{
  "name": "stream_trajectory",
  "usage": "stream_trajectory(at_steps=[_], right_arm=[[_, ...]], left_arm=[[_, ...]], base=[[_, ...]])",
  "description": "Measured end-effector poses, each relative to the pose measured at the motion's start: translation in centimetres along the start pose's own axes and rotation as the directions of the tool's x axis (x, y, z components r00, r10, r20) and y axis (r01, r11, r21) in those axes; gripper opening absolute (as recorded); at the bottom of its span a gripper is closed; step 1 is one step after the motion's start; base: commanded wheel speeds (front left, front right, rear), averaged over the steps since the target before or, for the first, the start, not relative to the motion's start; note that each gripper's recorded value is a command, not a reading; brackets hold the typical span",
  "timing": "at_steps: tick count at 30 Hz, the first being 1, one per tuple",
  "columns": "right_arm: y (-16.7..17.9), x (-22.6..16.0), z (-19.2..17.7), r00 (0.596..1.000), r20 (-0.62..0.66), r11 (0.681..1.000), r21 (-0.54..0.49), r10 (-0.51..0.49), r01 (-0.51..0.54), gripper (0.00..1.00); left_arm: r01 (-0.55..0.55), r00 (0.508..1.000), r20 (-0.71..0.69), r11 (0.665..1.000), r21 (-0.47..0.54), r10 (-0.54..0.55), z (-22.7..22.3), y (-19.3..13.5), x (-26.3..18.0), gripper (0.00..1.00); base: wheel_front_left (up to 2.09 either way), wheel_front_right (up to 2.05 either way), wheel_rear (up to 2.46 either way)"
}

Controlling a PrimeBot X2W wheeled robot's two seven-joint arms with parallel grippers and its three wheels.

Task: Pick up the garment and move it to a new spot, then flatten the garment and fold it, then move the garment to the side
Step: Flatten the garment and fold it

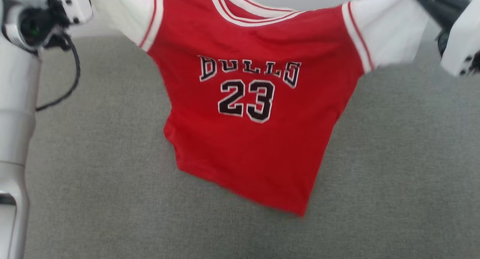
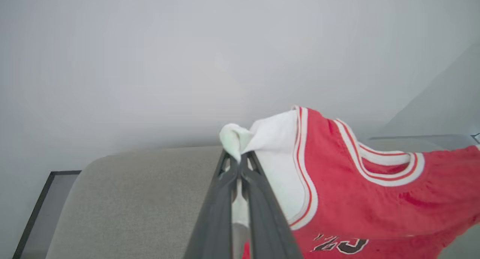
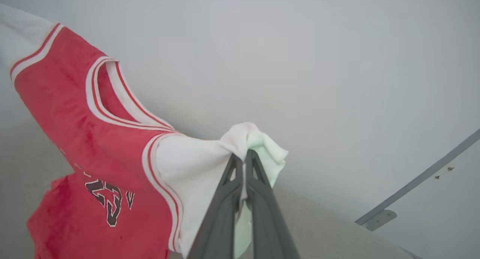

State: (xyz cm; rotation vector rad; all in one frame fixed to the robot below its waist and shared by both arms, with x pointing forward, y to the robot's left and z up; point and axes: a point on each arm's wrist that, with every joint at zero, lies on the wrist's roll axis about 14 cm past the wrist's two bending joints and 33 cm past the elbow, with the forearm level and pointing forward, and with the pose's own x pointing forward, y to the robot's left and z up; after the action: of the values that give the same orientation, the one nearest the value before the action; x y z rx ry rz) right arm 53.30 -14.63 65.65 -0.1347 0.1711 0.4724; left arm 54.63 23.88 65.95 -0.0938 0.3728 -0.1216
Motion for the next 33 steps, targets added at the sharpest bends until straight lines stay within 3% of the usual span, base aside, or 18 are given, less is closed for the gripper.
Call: stream_trajectory(at_steps=[6, 11, 16, 22, 28, 33], right_arm=[[0.4, -2.1, 6.3, 0.990, 0.143, 1.000, -0.023, -0.010, 0.014, 0.00], [0.5, -3.9, 10.1, 0.974, 0.225, 0.999, -0.031, -0.021, 0.028, 0.00], [-0.8, -4.0, 11.9, 0.966, 0.251, 0.997, -0.028, -0.063, 0.072, 0.00], [-3.8, -1.5, 12.4, 0.949, 0.275, 0.985, -0.037, -0.152, 0.168, 0.00], [-7.2, 2.0, 13.0, 0.893, 0.385, 0.957, -0.073, -0.232, 0.279, 0.00], [-8.7, 5.0, 12.9, 0.839, 0.489, 0.929, -0.138, -0.238, 0.344, 0.00]], left_arm=[[0.024, 0.989, 0.148, 1.000, 0.020, -0.027, 5.9, -1.6, -3.1, 0.00], [0.024, 0.980, 0.196, 0.999, 0.028, -0.029, 8.3, -2.1, -4.8, 0.00], [0.024, 0.978, 0.209, 0.999, 0.036, -0.031, 9.3, -2.5, -4.6, 0.00], [0.047, 0.965, 0.257, 0.998, 0.039, -0.056, 9.4, -3.9, -1.5, 0.00], [0.038, 0.901, 0.429, 0.995, 0.088, -0.072, 12.6, -5.3, 1.6, 0.00], [-0.007, 0.780, 0.619, 0.988, 0.157, -0.093, 16.1, -6.2, 3.0, 0.00]], base=[[0.00, 0.00, 0.00], [0.00, 0.00, 0.00], [0.00, 0.00, 0.00], [0.00, 0.00, 0.00], [0.00, 0.00, 0.00], [0.00, 0.00, 0.00]])
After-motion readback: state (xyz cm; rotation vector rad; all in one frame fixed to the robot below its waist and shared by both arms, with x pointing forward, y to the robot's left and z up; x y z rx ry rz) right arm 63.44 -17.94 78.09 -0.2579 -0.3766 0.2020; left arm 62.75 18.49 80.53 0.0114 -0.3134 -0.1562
